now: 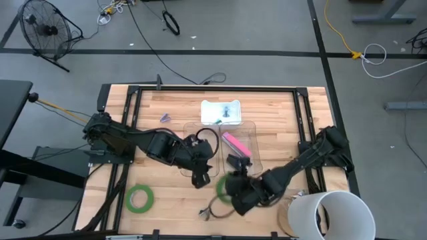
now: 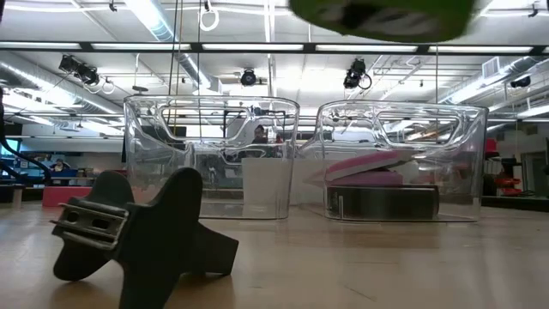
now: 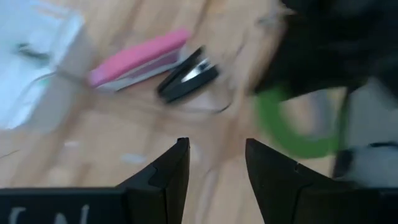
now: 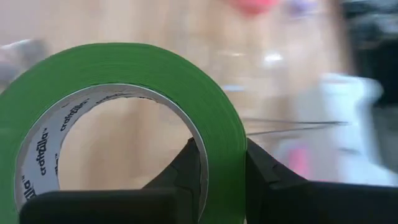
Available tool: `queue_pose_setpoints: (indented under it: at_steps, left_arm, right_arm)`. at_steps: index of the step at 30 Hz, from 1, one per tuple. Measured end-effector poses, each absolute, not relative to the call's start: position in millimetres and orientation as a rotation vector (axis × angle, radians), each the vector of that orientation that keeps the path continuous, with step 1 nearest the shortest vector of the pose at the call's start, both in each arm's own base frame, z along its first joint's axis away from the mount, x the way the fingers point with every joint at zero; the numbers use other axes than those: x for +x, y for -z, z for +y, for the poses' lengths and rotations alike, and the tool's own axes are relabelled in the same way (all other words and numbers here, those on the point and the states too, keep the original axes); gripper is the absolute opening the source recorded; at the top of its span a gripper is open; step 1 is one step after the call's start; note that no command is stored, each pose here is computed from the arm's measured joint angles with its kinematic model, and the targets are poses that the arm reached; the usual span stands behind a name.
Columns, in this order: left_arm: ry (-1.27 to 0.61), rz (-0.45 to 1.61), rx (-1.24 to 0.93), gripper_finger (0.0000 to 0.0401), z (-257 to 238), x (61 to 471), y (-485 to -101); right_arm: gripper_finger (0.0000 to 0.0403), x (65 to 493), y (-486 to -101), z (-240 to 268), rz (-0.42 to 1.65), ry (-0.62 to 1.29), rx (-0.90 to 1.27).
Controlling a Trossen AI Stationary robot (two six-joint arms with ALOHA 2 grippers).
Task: Pick and place Stapler, Stapler remover, tape
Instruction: Put the right green tape into the left transparent bin
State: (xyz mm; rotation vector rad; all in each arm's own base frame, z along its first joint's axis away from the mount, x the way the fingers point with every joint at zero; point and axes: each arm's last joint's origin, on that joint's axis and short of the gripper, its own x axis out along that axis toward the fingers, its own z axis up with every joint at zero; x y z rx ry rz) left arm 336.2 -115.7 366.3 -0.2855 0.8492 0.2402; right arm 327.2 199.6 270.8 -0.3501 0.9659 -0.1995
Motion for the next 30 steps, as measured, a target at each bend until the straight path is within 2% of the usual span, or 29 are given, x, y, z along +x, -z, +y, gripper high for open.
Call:
queue_pose_setpoints:
  at_steps: [6, 9, 20, 30]
  left_arm:
    - [-0.158, 0.748, -0.463, 0.0160, -111.3, 350.0, -375.6]
    - [-0.181, 0.741, -0.517, 0.0160, -106.0, 352.1, -375.8]
    - [-0.226, 0.714, -0.562, 0.0161, -92.5, 356.5, -377.2]
    - [-0.189, 0.669, -0.531, 0.0161, -93.4, 358.4, -382.2]
  right_arm:
    - [0.0062, 331.0, -289.3, 179.7, 0.919, 0.389, -0.448]
    - [0.0062, 329.0, -295.6, 171.4, 0.906, 0.438, -0.478]
    - [0.0062, 302.3, -347.3, 149.2, 0.751, 0.526, -0.451]
    - [0.0061, 305.0, -358.5, 146.5, 0.686, 0.528, -0.511]
